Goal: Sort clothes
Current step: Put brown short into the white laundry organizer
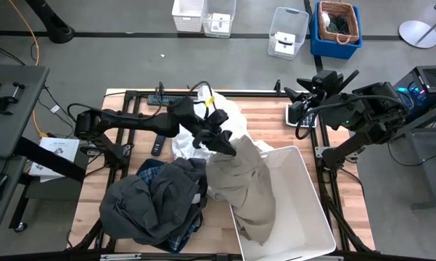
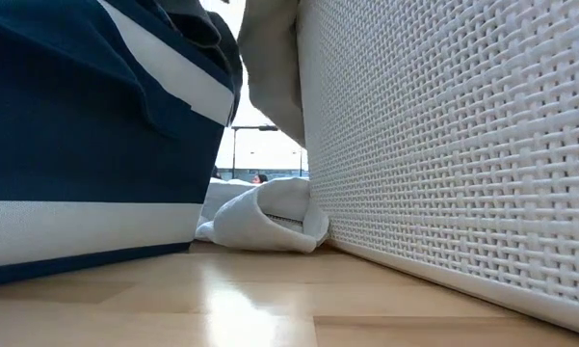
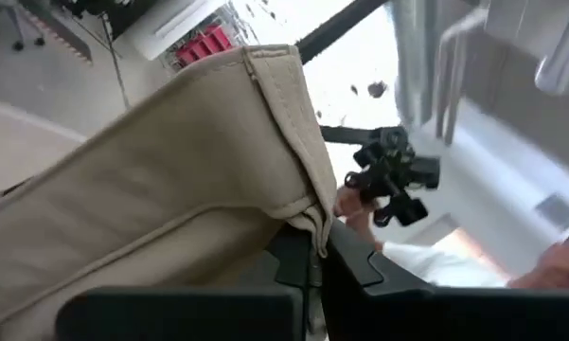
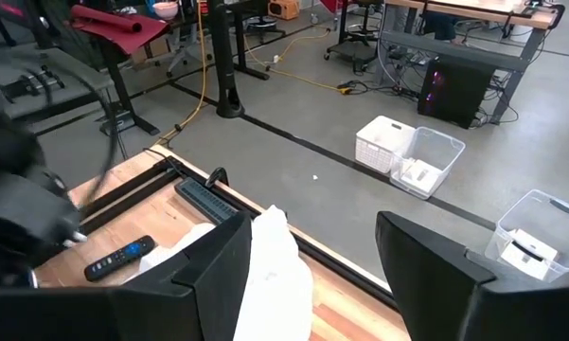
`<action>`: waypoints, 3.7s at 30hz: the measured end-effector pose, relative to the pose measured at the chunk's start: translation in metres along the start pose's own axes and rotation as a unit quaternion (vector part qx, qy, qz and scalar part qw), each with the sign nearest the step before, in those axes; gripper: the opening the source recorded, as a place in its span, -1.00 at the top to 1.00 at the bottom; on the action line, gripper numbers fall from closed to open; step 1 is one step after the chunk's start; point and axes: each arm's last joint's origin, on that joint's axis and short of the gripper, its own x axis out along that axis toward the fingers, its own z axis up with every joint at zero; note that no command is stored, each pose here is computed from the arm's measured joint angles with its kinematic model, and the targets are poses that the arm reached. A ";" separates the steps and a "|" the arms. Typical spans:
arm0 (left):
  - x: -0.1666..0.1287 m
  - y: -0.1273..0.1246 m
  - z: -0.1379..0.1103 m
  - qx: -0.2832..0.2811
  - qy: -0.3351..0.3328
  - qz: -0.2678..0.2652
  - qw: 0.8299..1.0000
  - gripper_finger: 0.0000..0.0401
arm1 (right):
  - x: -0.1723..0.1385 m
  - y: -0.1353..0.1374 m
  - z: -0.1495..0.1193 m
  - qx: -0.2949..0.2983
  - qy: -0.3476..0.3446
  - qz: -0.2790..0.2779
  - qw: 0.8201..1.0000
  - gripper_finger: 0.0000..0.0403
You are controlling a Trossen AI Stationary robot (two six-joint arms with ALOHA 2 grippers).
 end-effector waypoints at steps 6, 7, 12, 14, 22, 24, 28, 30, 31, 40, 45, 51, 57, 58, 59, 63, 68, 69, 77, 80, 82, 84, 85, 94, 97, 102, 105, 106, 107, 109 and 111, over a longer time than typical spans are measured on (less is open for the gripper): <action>0.028 -0.045 0.034 0.138 0.023 0.001 0.990 0.99 | 0.000 -0.001 0.000 -0.001 -0.009 -0.010 1.000 -0.10; 0.034 -0.054 0.040 0.165 0.020 -0.010 0.986 0.99 | 0.000 -0.001 0.001 -0.001 -0.011 -0.013 1.000 -0.10; 0.067 -0.092 0.067 0.269 -0.013 -0.078 0.960 1.00 | 0.000 -0.001 0.001 -0.001 -0.017 -0.020 1.000 -0.10; 0.080 -0.102 0.074 0.289 -0.020 -0.104 0.951 1.00 | 0.000 -0.001 0.001 -0.001 -0.017 -0.020 1.000 -0.10; 0.115 -0.107 0.072 0.340 -0.088 -0.215 0.911 1.00 | 0.000 -0.001 0.001 -0.001 -0.017 -0.020 1.000 -0.10; 0.115 -0.110 0.070 0.339 -0.101 -0.236 0.905 1.00 | 0.000 -0.001 0.001 -0.001 -0.017 -0.020 1.000 -0.10; 0.118 -0.121 0.059 0.405 -0.075 -0.281 0.867 1.00 | 0.000 -0.001 0.001 -0.001 -0.018 -0.021 1.000 -0.10; 0.124 -0.121 0.051 0.406 -0.040 -0.291 0.866 1.00 | 0.000 -0.001 0.001 -0.001 -0.017 -0.021 1.000 -0.10; 0.131 -0.116 0.046 0.395 -0.023 -0.285 0.873 1.00 | 0.000 -0.001 0.001 -0.002 -0.017 -0.021 1.000 -0.10; 0.179 0.006 0.011 0.296 0.003 -0.167 0.941 1.00 | 0.000 0.000 0.000 -0.003 -0.005 -0.006 1.000 -0.10; 0.195 0.086 -0.020 0.095 0.049 -0.046 0.993 1.00 | 0.000 0.000 0.000 -0.014 0.002 0.002 1.000 -0.10; 0.200 0.148 -0.067 -0.081 0.163 0.049 0.982 0.99 | 0.000 0.000 0.000 -0.024 0.002 0.002 1.000 -0.10; 0.200 0.154 -0.086 -0.071 0.236 0.052 0.968 0.81 | 0.000 0.000 0.000 -0.028 0.001 0.002 1.000 -0.10; 0.199 0.153 -0.084 -0.069 0.237 0.044 0.968 0.76 | 0.000 0.000 0.000 -0.028 0.001 0.001 1.000 -0.10; 0.199 0.149 -0.080 -0.068 0.237 0.033 0.969 0.69 | 0.000 0.000 0.000 -0.028 0.001 0.001 1.000 -0.10; 0.198 0.120 -0.052 -0.030 0.195 -0.035 0.980 0.38 | 0.000 0.000 0.000 -0.028 0.000 0.001 1.000 -0.10; 0.183 0.068 -0.004 0.042 0.120 -0.152 0.980 0.03 | 0.000 0.000 0.000 -0.028 0.000 0.000 1.000 -0.10; 0.177 0.061 0.004 0.038 0.126 -0.165 0.978 -0.01 | 0.000 0.000 0.000 -0.028 0.000 0.000 1.000 -0.10; 0.127 0.000 0.062 0.068 0.172 -0.191 0.964 0.05 | 0.000 0.000 0.000 -0.026 0.000 0.000 1.000 -0.10; 0.121 0.003 0.058 0.075 0.160 -0.142 0.974 0.13 | 0.000 0.000 0.000 -0.025 -0.001 -0.001 1.000 -0.10; 0.117 0.020 0.044 0.056 0.185 -0.096 0.977 0.17 | 0.000 0.000 0.000 -0.023 -0.001 -0.001 1.000 -0.10; 0.105 0.033 0.027 0.029 0.222 -0.054 0.973 0.20 | 0.000 0.000 0.000 -0.023 -0.001 -0.001 1.000 -0.10; 0.095 0.036 0.022 0.026 0.231 -0.031 0.972 0.21 | 0.000 0.000 0.000 -0.023 0.000 0.001 1.000 -0.10; -0.043 -0.049 0.003 0.171 0.099 0.270 0.942 0.23 | 0.000 0.000 0.000 -0.023 0.001 0.002 1.000 -0.10; -0.074 -0.047 -0.019 0.168 0.035 0.395 0.903 0.23 | 0.000 0.000 0.000 -0.024 0.001 0.001 1.000 -0.10; -0.083 -0.017 -0.053 0.068 0.024 0.421 0.904 0.39 | 0.000 0.000 0.000 -0.024 0.000 0.000 1.000 -0.10; -0.073 -0.015 -0.063 0.079 0.030 0.438 0.895 0.79 | 0.000 0.000 0.000 -0.024 0.000 -0.001 1.000 -0.10; -0.071 -0.017 -0.061 0.089 0.018 0.441 0.893 0.89 | 0.000 0.000 0.000 -0.024 0.000 -0.001 1.000 -0.10; -0.069 -0.017 -0.062 0.090 0.009 0.448 0.889 0.93 | 0.000 0.000 0.000 -0.024 0.000 -0.001 1.000 -0.10; -0.062 -0.012 -0.065 0.088 0.000 0.458 0.885 0.96 | 0.000 0.001 0.000 -0.024 0.000 -0.001 1.000 -0.10; -0.055 -0.009 -0.070 0.089 0.007 0.458 0.884 0.99 | 0.000 0.001 0.000 -0.024 0.000 -0.001 1.000 -0.10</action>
